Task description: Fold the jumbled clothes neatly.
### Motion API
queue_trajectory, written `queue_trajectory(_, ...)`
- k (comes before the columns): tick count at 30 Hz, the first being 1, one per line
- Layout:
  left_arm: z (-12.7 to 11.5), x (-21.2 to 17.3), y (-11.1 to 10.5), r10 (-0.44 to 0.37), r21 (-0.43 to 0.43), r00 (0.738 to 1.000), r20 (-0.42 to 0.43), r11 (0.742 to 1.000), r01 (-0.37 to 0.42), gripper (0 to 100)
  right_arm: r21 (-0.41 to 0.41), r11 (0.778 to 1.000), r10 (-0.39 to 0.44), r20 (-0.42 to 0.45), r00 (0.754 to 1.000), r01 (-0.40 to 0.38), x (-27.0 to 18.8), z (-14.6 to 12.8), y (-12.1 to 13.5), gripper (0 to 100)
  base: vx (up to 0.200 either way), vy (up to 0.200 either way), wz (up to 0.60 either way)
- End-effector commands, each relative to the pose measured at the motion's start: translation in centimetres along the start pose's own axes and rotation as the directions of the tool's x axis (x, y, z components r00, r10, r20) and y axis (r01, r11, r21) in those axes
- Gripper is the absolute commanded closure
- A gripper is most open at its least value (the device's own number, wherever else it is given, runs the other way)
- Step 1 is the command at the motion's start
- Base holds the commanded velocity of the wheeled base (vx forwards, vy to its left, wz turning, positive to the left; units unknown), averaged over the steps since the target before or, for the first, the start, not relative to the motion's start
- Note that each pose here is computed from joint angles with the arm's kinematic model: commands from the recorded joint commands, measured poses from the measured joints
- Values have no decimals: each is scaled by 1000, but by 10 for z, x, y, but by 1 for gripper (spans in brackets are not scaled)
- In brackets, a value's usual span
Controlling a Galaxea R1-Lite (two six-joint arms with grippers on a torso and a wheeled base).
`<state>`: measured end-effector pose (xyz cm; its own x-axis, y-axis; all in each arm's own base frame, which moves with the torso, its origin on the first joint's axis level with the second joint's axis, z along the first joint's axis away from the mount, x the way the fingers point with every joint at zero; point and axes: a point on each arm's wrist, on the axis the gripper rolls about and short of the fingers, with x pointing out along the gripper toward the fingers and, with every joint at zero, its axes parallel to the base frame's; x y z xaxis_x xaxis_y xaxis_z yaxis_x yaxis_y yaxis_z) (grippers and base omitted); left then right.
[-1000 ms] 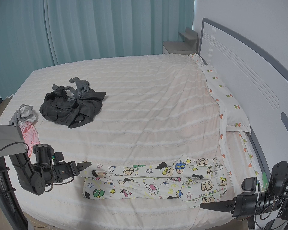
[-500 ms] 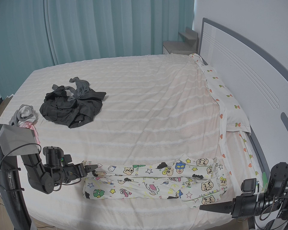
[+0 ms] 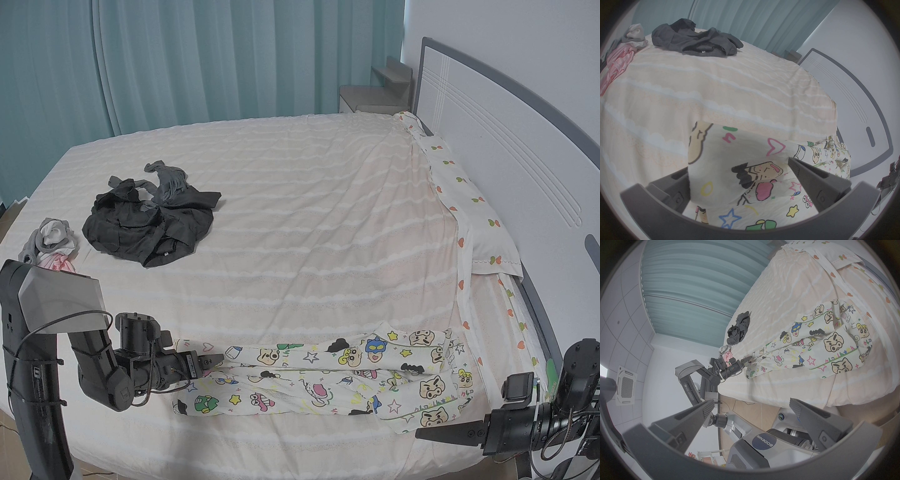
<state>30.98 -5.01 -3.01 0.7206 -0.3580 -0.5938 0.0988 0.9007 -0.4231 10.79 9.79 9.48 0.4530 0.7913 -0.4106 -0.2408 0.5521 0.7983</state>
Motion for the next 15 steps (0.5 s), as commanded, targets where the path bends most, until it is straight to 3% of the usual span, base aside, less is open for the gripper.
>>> queue_trajectory(1, -2, -1, 1, 6, -5, 1000, -12, 1000, -6, 0, 6, 1000, -13, -10, 1000, 13, -1, -3, -3, 0, 0, 0, 0)
queue_trajectory(15, 8, -25, 0, 17, -21, 1000, -10, 1000, -17, 0, 5, 1000, -12, -9, 1000, 12, -1, -3, -3, 0, 0, 0, 0)
